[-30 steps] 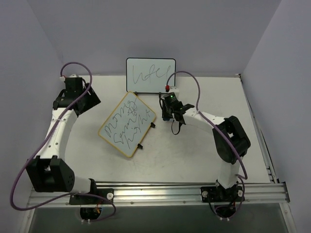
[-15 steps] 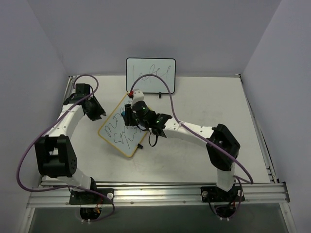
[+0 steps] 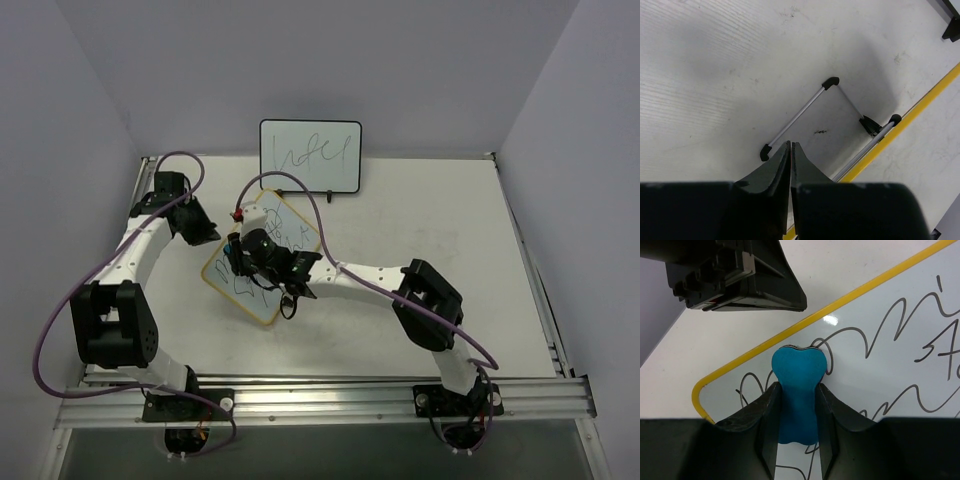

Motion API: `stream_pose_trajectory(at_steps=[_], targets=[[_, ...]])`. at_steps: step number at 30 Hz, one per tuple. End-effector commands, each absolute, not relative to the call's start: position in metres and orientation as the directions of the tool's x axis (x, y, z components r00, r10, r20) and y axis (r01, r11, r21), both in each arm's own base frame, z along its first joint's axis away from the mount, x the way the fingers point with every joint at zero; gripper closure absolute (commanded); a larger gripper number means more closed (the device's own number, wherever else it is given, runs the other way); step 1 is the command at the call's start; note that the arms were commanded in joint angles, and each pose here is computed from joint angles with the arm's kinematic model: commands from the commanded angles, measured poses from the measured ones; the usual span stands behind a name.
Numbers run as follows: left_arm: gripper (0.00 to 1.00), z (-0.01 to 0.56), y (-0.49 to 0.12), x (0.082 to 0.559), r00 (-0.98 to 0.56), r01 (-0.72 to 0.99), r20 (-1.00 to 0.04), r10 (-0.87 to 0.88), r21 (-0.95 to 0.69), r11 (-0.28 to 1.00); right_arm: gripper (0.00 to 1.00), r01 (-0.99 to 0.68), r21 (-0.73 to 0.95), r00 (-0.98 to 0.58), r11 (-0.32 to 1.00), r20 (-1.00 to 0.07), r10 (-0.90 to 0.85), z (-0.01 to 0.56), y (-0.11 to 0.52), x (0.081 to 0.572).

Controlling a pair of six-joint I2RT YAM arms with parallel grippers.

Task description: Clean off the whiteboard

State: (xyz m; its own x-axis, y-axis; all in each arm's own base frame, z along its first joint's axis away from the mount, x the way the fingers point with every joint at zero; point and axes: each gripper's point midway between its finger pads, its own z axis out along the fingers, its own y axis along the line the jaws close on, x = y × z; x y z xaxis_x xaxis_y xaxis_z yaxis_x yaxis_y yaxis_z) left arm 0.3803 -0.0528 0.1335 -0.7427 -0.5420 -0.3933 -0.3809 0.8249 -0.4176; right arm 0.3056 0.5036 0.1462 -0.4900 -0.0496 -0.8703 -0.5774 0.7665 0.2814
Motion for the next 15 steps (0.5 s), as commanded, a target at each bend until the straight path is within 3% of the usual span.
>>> stream_pose_trajectory(at_steps=[1,15], targets=[[0.89,0.147,-0.06,0.389,-0.74,-0.318,-0.428,-0.518,-0.455,0.832,0.94,-0.549,0.263,-0.415,0.793,-0.91,0.015,0.164,0.511,0.315],[0.98,0.151,-0.087,0.39,-0.787,-0.217,-0.426,-0.446,-0.486,0.847,0.97,-0.427,0.237,-0.349,0.873,-0.934,0.083,0.137,0.489,0.334]])
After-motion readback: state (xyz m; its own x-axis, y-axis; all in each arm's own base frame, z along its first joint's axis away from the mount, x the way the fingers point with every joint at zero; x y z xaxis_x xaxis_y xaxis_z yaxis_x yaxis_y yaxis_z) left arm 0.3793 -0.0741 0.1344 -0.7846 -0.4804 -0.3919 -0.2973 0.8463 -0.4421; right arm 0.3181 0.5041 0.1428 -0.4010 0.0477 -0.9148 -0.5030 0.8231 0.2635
